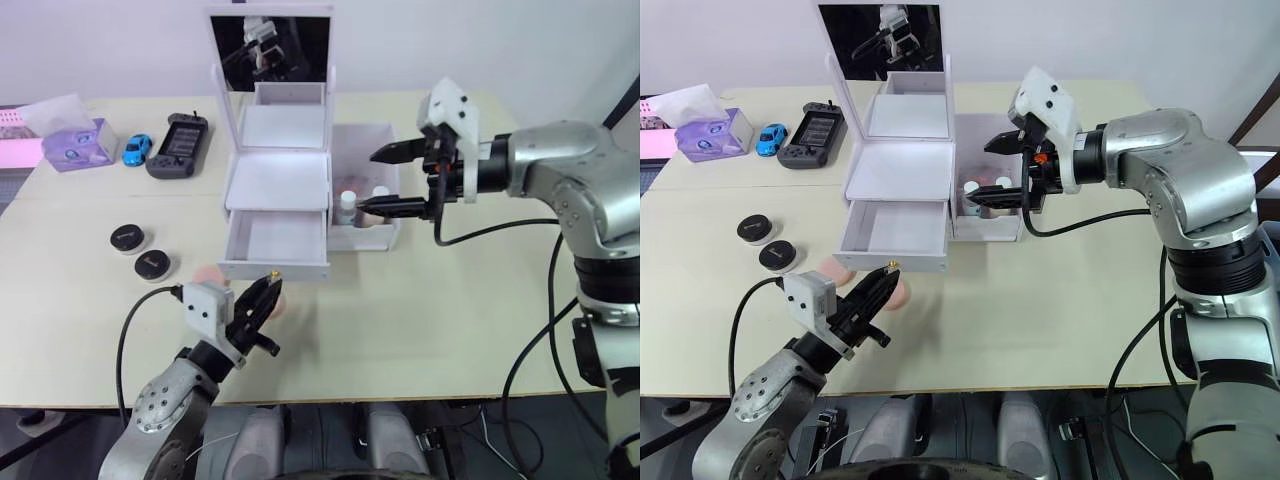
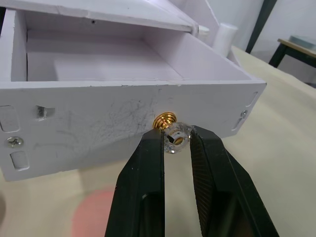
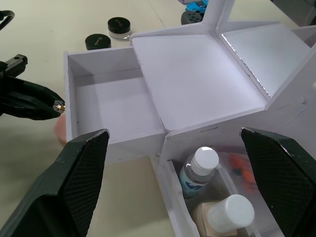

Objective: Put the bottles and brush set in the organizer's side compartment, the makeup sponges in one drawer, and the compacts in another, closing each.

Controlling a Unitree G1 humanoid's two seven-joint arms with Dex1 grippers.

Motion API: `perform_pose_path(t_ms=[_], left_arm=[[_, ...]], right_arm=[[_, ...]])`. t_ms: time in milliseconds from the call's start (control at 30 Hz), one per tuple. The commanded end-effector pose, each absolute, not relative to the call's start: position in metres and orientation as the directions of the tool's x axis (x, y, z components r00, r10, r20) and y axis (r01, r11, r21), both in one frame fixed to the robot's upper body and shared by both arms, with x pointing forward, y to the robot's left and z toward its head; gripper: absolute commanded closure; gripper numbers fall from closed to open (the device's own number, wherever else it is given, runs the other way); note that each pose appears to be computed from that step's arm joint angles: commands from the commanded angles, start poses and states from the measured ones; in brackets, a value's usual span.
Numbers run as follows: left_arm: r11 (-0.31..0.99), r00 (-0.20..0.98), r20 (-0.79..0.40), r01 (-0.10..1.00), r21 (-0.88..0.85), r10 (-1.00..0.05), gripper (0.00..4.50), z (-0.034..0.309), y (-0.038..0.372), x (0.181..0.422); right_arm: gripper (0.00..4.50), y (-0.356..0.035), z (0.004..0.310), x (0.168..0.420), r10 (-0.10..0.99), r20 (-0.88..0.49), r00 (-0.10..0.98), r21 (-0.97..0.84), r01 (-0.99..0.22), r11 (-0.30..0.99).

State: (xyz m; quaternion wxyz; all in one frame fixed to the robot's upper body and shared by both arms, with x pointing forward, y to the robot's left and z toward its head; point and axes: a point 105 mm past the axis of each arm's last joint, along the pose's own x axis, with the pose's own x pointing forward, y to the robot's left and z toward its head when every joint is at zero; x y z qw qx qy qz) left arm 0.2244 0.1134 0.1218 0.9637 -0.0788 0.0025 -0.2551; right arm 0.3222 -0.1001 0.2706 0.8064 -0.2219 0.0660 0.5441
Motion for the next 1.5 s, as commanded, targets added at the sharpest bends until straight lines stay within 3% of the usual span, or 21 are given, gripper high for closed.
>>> perform_pose_path(t_ms=[33,167,433,467,667,833,1000,1133,1367,1500], left_arm=[[0.836,0.850,0.034,0.524,-0.165,-0.526,4.27,0.123,0.109,0.220],[0.823,0.842,0.037,0.535,-0.190,-0.539,4.27,0.121,0.108,0.215],[0.711,0.722,0.026,0.686,-0.152,-0.691,0.29,0.136,0.139,0.188],[0.695,0.703,0.006,0.703,-0.150,-0.711,0.06,0.135,0.145,0.186],[0.665,0.648,-0.148,0.724,-0.184,-0.747,0.06,0.149,0.240,0.182],[0.764,0.729,-0.271,0.645,-0.036,-0.628,0.06,0.187,0.320,0.205],[0.825,0.810,-0.300,0.555,0.112,-0.504,0.06,0.214,0.381,0.226],[0.835,0.841,-0.300,0.516,0.190,-0.451,0.06,0.223,0.406,0.240],[0.859,0.845,-0.290,0.498,0.120,-0.450,0.06,0.215,0.421,0.254],[0.839,0.826,-0.273,0.534,0.100,-0.493,0.06,0.214,0.413,0.262]], right_arm=[[0.00,-0.099,0.281,0.318,0.864,-0.323,0.386,-0.307,-0.907,0.290],[0.00,-0.101,0.284,0.317,0.866,-0.319,0.385,-0.314,-0.905,0.287],[0.00,-0.112,0.292,0.323,0.862,-0.289,0.415,-0.359,-0.882,0.304],[0.00,-0.113,0.293,0.324,0.862,-0.287,0.418,-0.366,-0.879,0.304],[0.00,-0.125,0.296,0.327,0.871,-0.276,0.406,-0.374,-0.880,0.292],[0.00,-0.160,0.292,0.320,0.843,-0.283,0.458,-0.357,-0.866,0.351],[0.00,-0.194,0.268,0.300,0.773,-0.331,0.541,-0.301,-0.837,0.457],[0.00,-0.232,0.242,0.280,0.730,-0.335,0.595,-0.202,-0.803,0.561],[0.00,-0.290,0.213,0.261,0.586,-0.325,0.742,-0.200,-0.660,0.724],[0.00,-0.284,0.216,0.268,0.568,-0.331,0.754,-0.229,-0.648,0.727]])
